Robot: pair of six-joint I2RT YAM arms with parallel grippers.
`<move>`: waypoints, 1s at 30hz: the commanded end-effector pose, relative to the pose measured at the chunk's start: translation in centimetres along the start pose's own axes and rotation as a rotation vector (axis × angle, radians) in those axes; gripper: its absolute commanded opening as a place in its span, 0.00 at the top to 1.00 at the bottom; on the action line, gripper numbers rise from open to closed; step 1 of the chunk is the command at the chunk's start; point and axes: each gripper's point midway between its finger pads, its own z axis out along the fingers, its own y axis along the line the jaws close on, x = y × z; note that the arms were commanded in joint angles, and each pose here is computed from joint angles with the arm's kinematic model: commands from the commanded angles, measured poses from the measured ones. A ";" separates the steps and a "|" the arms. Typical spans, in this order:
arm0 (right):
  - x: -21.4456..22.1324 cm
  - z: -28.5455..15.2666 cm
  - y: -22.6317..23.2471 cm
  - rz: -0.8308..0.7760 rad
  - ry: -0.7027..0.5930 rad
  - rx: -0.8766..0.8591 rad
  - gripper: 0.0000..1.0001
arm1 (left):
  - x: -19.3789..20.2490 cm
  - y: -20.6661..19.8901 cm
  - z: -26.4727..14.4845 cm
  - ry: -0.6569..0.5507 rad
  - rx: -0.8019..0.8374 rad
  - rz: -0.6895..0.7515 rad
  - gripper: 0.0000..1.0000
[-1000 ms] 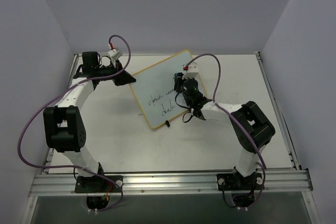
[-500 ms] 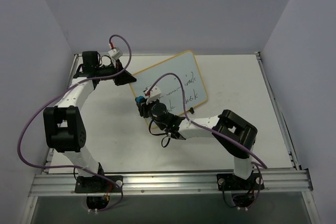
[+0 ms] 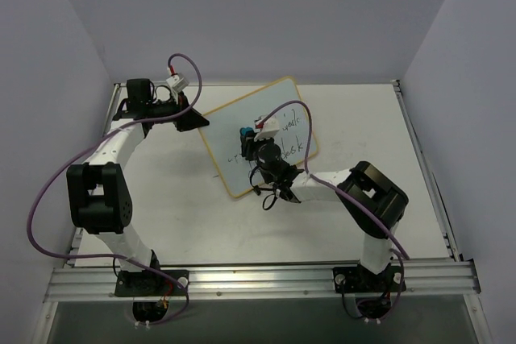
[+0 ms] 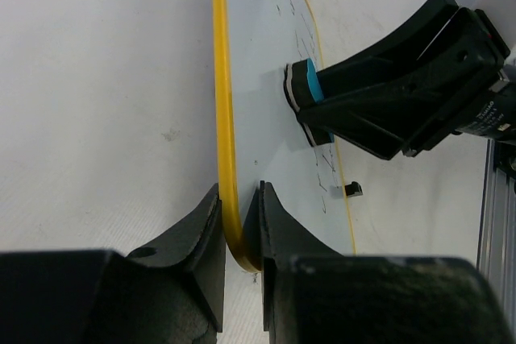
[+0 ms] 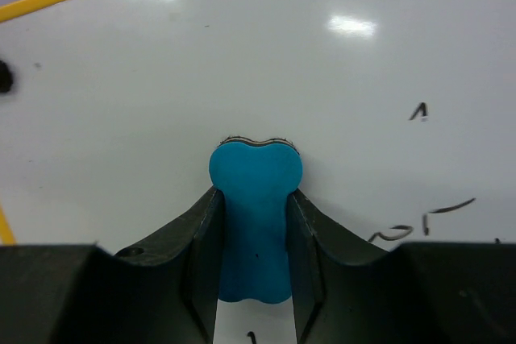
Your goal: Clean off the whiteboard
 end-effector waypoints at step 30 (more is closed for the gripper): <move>6.1 -1.4 -4.8 -0.052 0.129 0.167 1.00 | -3.4 -2.0 0.2 -0.083 0.108 0.217 0.98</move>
